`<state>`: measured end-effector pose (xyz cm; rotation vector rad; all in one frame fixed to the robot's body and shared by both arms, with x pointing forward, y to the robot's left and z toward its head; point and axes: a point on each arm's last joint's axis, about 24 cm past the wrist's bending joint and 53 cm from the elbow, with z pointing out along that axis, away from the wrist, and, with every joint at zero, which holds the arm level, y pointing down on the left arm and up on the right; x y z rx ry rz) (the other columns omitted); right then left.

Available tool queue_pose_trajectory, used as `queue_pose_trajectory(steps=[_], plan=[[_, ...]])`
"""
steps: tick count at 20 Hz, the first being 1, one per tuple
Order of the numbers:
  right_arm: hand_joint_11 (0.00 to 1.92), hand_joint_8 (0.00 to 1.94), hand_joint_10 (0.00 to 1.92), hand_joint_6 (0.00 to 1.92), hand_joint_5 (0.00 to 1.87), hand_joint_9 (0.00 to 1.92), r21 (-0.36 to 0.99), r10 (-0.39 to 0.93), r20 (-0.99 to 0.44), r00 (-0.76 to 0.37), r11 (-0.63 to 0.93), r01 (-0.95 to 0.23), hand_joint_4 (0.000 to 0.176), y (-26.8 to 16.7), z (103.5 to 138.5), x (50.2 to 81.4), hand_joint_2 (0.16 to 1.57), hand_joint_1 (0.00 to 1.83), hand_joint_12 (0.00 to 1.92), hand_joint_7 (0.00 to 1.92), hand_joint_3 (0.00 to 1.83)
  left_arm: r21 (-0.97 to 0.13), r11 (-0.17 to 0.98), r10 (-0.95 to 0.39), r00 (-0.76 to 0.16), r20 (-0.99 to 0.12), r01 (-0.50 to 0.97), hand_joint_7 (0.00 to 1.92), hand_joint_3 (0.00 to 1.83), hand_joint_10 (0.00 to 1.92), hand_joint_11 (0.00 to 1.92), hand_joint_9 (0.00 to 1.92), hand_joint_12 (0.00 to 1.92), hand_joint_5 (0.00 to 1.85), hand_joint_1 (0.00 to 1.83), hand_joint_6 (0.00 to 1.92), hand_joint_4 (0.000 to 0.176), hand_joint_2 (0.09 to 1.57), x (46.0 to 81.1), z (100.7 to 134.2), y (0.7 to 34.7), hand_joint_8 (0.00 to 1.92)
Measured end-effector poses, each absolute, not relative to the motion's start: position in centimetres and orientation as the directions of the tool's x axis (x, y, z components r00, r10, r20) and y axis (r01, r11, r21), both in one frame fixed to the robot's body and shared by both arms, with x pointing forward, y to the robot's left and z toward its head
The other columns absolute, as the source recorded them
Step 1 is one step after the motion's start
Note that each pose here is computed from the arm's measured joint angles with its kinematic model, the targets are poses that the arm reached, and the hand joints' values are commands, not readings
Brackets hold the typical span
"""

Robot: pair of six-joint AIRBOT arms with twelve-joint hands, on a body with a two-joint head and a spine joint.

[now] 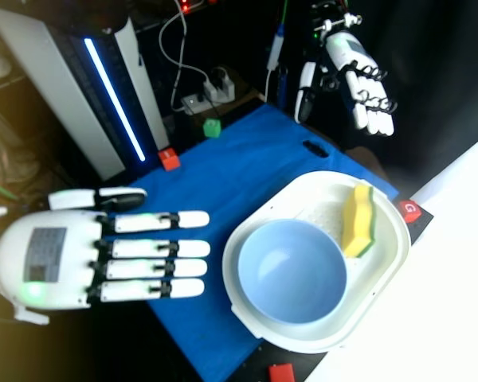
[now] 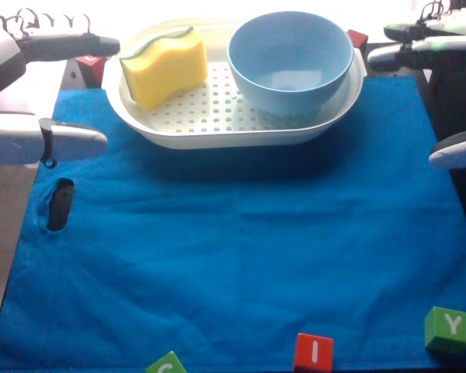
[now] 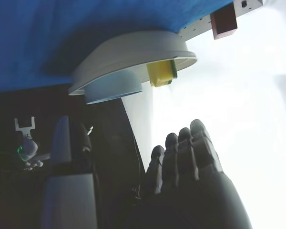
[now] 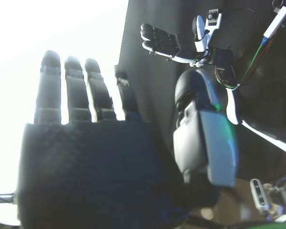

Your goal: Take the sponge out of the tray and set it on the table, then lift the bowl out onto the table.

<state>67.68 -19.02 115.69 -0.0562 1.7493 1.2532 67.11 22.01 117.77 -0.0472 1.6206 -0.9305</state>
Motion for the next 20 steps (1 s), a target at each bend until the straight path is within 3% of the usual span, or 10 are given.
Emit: queue_pose_trajectory(steps=[3, 6, 8, 9, 11, 12, 13, 16, 19, 20], plan=[[0.0, 0.0, 0.0, 0.0, 0.3, 0.0, 0.71, 0.447, -0.704, -0.552, 0.472, -0.522, 0.137, -18.9, 115.6, 67.5, 1.04, 0.86, 0.01, 0.06, 0.0, -0.576, 0.683, -0.504, -0.281, -0.816, 0.449, 0.37, 0.01, 0.0, 0.03, 0.3, 0.59, 0.4, 0.61, 0.0, 0.074, 1.05, 67.7, 118.1, 22.2, 0.0], [0.0, 0.0, 0.0, 0.01, 0.31, 0.0, 0.71, 0.446, -0.704, -0.553, 0.471, -0.524, 0.148, -18.8, 115.6, 67.5, 1.04, 0.87, 0.0, 0.06, 0.0, -0.583, 0.675, -0.53, -0.253, -0.81, 0.452, 0.38, 0.0, 0.0, 0.0, 0.31, 0.67, 0.41, 0.67, 0.0, 0.076, 1.04, 70.5, 119.1, 21.1, 0.0], [0.0, 0.0, 0.0, 0.01, 0.32, 0.0, 0.711, 0.446, -0.702, -0.555, 0.468, -0.524, 0.16, -18.7, 115.5, 67.5, 1.04, 0.87, 0.0, 0.04, 0.0, -0.577, 0.672, -0.532, -0.24, -0.812, 0.464, 0.45, 0.0, 0.0, 0.0, 0.36, 0.7, 0.45, 0.75, 0.0, 0.052, 1.04, 72.6, 120.1, 19.6, 0.0], [0.0, 0.0, 0.0, 0.01, 0.33, 0.0, 0.713, 0.445, -0.701, -0.557, 0.466, -0.524, 0.154, -18.5, 115.4, 67.5, 1.03, 0.87, 0.0, 0.04, 0.0, -0.556, 0.684, -0.51, -0.236, -0.827, 0.472, 0.47, 0.0, 0.01, 0.02, 0.39, 0.73, 0.46, 0.76, 0.0, 0.041, 1.03, 74.0, 120.6, 18.4, 0.0], [0.02, 0.0, 0.0, 0.01, 0.34, 0.0, 0.712, 0.441, -0.702, -0.56, 0.466, -0.526, 0.143, -18.4, 115.2, 67.5, 1.04, 0.84, 0.01, 0.05, 0.0, -0.556, 0.696, -0.511, -0.23, -0.828, 0.455, 0.5, 0.0, 0.02, 0.06, 0.44, 0.75, 0.48, 0.76, 0.01, 0.069, 1.02, 76.0, 120.9, 17.4, 0.01], [0.03, 0.01, 0.0, 0.01, 0.35, 0.0, 0.712, 0.44, -0.702, -0.56, 0.464, -0.527, 0.138, -18.2, 115.1, 67.5, 1.07, 0.77, 0.01, 0.07, 0.01, -0.545, 0.715, -0.496, -0.231, -0.837, 0.438, 0.55, 0.0, 0.01, 0.06, 0.5, 0.84, 0.53, 0.79, 0.0, 0.065, 1.02, 76.6, 120.4, 17.2, 0.0], [0.04, 0.01, 0.01, 0.01, 0.36, 0.02, 0.711, 0.439, -0.703, -0.56, 0.467, -0.526, 0.138, -18.3, 115.1, 67.6, 1.07, 0.75, 0.02, 0.09, 0.01, -0.524, 0.746, -0.467, -0.237, -0.852, 0.411, 0.59, 0.0, 0.01, 0.07, 0.54, 0.9, 0.55, 0.8, 0.0, 0.056, 1.03, 77.3, 119.5, 17.1, 0.0], [0.03, 0.01, 0.0, 0.02, 0.4, 0.02, 0.712, 0.443, -0.702, -0.558, 0.461, -0.53, 0.089, -18.1, 115.3, 67.6, 1.1, 0.72, 0.02, 0.1, 0.01, -0.504, 0.784, -0.429, -0.269, -0.862, 0.363, 0.69, 0.0, 0.02, 0.05, 0.62, 1.0, 0.61, 0.92, 0.01, 0.0, 1.0, 78.6, 117.8, 16.7, 0.01], [0.05, 0.01, 0.01, 0.02, 0.43, 0.03, 0.711, 0.441, -0.702, -0.558, 0.462, -0.53, 0.08, -18.1, 115.2, 67.6, 1.1, 0.83, 0.02, 0.12, 0.0, -0.5, 0.8, -0.424, -0.276, -0.863, 0.332, 0.75, 0.0, 0.01, 0.0, 0.67, 1.16, 0.65, 0.95, 0.0, 0.004, 1.0, 79.8, 117.0, 17.2, 0.0], [0.04, 0.0, 0.01, 0.01, 0.43, 0.03, 0.712, 0.442, -0.702, -0.559, 0.461, -0.53, 0.078, -18.0, 115.2, 67.6, 1.11, 0.8, 0.02, 0.11, 0.01, -0.497, 0.806, -0.421, -0.28, -0.863, 0.321, 0.77, 0.0, 0.01, 0.0, 0.69, 1.19, 0.68, 0.95, 0.01, 0.021, 1.0, 80.2, 116.6, 17.2, 0.01]])
